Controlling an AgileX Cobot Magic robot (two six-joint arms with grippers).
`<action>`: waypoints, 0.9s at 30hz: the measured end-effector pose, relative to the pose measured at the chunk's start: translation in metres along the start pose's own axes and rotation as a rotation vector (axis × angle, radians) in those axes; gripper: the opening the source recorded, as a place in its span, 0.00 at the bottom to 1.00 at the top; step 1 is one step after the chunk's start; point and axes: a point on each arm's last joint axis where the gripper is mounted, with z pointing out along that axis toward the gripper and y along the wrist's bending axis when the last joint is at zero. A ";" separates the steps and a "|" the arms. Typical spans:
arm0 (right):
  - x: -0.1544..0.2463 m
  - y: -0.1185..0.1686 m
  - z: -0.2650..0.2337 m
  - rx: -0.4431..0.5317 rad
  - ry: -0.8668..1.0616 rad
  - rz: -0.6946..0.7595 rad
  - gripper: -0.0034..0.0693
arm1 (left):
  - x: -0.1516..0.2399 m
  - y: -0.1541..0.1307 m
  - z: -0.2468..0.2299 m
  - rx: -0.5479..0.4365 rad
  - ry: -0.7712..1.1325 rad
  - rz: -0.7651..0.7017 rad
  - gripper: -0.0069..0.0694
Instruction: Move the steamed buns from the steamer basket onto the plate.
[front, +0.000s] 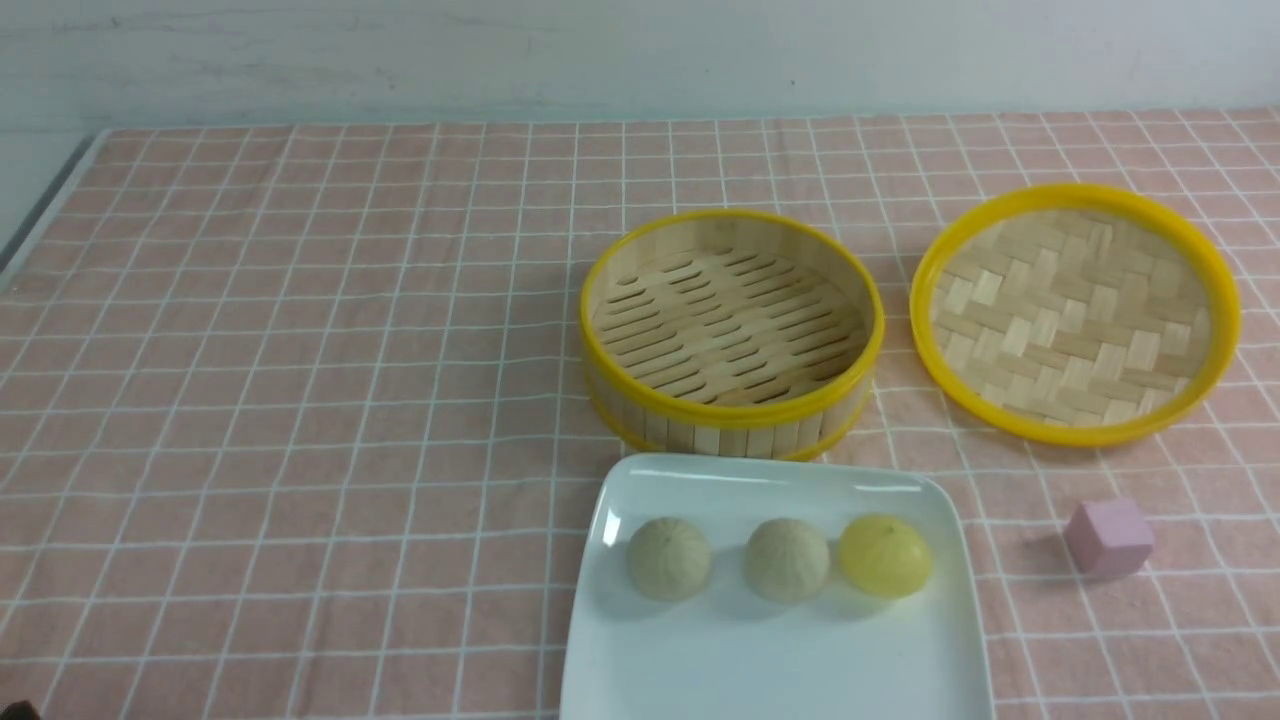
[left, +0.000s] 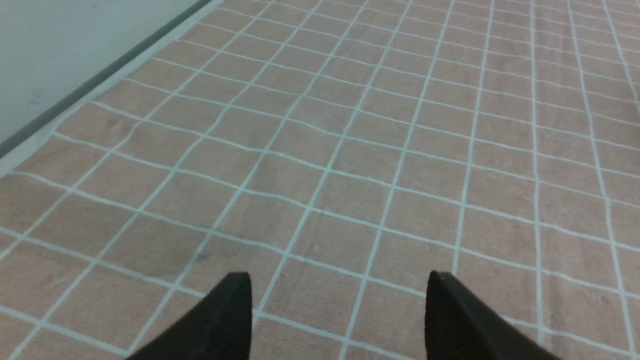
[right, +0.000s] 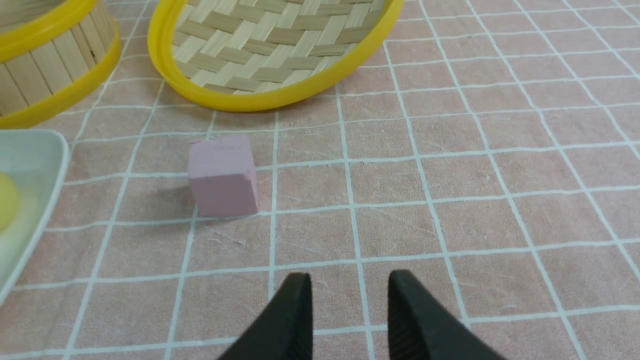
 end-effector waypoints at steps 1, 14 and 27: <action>0.000 0.000 0.000 0.000 0.000 0.000 0.38 | 0.000 -0.001 0.000 0.010 0.001 0.009 0.71; 0.000 0.000 0.000 0.000 0.000 0.000 0.38 | 0.000 -0.003 0.000 0.036 0.003 0.023 0.71; 0.000 0.000 0.000 0.000 0.000 0.000 0.38 | 0.000 -0.003 0.000 0.036 0.003 0.023 0.71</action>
